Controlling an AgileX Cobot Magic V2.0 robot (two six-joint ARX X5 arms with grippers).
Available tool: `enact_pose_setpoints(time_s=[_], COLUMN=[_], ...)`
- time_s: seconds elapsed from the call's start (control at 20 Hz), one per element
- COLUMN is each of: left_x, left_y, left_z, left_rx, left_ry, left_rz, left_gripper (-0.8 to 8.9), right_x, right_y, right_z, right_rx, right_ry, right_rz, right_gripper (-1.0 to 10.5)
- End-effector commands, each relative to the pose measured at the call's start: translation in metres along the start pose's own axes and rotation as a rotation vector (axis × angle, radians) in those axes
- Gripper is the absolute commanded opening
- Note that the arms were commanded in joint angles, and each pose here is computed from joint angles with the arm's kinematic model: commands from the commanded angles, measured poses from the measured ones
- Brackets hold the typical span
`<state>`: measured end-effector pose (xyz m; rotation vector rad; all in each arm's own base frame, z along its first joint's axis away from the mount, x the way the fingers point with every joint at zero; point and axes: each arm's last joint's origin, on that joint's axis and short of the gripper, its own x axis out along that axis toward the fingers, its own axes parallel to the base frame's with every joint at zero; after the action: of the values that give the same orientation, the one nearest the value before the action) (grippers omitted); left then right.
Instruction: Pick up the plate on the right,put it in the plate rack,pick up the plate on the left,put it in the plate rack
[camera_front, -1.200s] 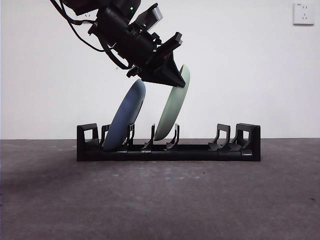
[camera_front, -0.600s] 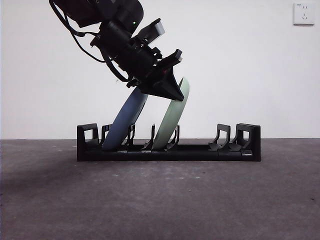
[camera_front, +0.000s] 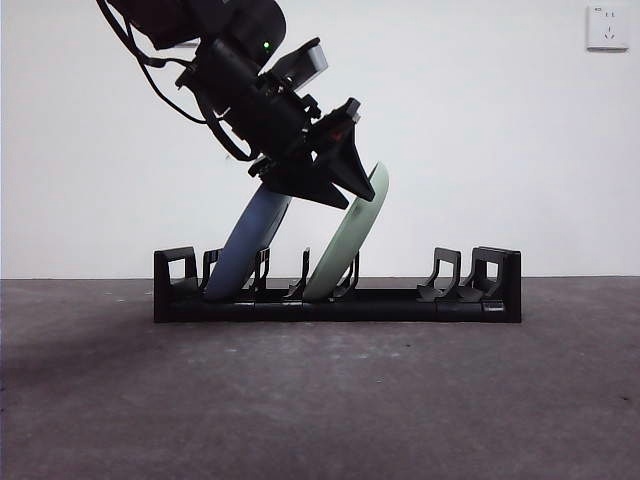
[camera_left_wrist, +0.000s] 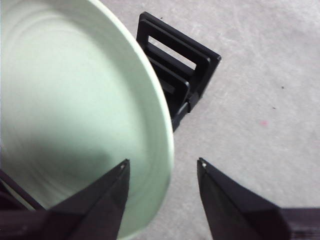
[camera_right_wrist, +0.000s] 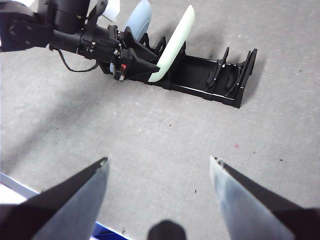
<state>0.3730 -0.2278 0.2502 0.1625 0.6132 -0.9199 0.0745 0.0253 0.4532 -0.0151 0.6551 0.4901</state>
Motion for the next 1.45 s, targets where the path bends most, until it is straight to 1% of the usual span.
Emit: enact_pose_setpoints(time_s=[0.05,0.3,0.45,0.65,0.9,1.0,1.15,1.45], left_x=[-0.021,-0.082,-0.136,-0.21,-0.284,-0.303,-0.32,-0.323], left_y=[-0.007,-0.031,-0.052,-0.083,-0.118,-0.127,-0.135,-0.137], left_z=[0.013,0.035,0.042,0.034,0.011,0.002,-0.009,-0.015], left_rx=[0.009,0.02,-0.023,-0.039,-0.047,-0.049,-0.056,-0.074], left_ry=[-0.041,-0.075,-0.069,-0.027,-0.005,-0.001,0.016,0.061], left_rz=[-0.002,-0.006,-0.011,-0.017,-0.044,-0.045,-0.046,-0.051], left_gripper=[2.3,2.3,2.27,2.24,2.24,2.24,2.24,2.18], right_x=[0.001,0.001,0.001,0.002,0.002,0.002,0.002,0.006], right_y=[0.0,0.0,0.0,0.003,0.003,0.003,0.003,0.002], right_z=[-0.002,-0.001,-0.002,-0.002,-0.003,-0.002,-0.002,0.0], right_rx=[0.003,-0.003,-0.019,-0.047,-0.045,-0.044,-0.044,-0.035], right_ry=[0.013,0.01,0.014,0.017,0.021,0.022,0.023,0.036], right_rz=[0.005,0.005,0.016,0.102,0.111,0.111,0.111,0.112], right_gripper=[3.4,3.4,3.4,3.4,3.4,3.4,3.4,3.4])
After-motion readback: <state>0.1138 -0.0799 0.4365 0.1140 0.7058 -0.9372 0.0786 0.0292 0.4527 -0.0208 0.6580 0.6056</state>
